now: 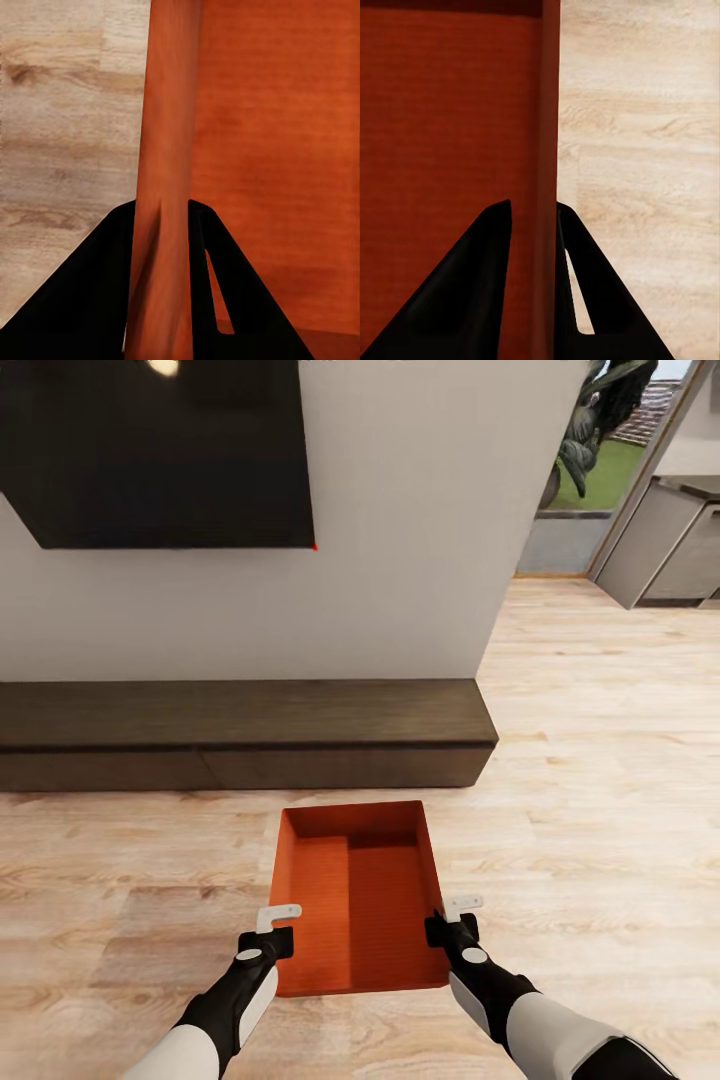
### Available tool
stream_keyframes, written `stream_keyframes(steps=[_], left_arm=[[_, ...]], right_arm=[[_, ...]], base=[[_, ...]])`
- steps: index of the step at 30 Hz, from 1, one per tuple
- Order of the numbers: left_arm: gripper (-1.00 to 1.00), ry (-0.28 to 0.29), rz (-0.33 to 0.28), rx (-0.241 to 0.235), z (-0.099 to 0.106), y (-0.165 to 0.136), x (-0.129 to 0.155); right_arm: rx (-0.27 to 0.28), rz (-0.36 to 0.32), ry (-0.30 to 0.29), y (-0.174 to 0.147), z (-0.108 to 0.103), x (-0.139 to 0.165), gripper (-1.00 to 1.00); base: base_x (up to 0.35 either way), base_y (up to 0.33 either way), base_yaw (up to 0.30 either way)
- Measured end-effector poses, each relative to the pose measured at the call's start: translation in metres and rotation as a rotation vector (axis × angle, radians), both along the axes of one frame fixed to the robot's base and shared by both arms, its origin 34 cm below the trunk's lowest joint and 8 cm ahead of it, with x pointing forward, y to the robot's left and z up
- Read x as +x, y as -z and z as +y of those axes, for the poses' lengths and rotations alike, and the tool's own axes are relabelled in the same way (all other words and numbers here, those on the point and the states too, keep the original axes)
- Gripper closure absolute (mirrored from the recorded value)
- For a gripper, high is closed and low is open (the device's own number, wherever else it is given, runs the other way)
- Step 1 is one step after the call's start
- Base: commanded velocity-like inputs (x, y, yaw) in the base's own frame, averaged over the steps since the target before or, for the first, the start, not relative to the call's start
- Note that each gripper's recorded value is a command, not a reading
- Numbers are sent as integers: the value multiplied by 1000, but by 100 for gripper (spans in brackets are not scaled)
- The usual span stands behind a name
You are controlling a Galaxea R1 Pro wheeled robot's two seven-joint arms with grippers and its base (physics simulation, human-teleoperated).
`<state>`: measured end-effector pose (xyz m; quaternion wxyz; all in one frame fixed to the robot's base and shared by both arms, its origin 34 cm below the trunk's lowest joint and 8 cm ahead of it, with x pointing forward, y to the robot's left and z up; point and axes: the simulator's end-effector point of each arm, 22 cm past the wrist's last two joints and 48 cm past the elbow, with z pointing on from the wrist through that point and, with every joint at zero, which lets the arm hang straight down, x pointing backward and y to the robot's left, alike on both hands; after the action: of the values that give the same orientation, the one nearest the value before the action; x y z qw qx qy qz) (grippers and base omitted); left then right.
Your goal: Move the two storage containers from the living room to the garage. In the garage, place one container on the floor and stack the other container on top of it (either order is fine).
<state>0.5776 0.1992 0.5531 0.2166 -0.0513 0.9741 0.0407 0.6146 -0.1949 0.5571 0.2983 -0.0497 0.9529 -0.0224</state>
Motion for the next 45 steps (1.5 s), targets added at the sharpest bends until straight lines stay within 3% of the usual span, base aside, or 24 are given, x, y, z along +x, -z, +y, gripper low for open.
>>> stream_keyframes(steps=[45], left_arm=[[100,1,-55,0,1,-31,19]], right_arm=[[0,-55,1,-33,1,18,100]], base=[[0,0,0]])
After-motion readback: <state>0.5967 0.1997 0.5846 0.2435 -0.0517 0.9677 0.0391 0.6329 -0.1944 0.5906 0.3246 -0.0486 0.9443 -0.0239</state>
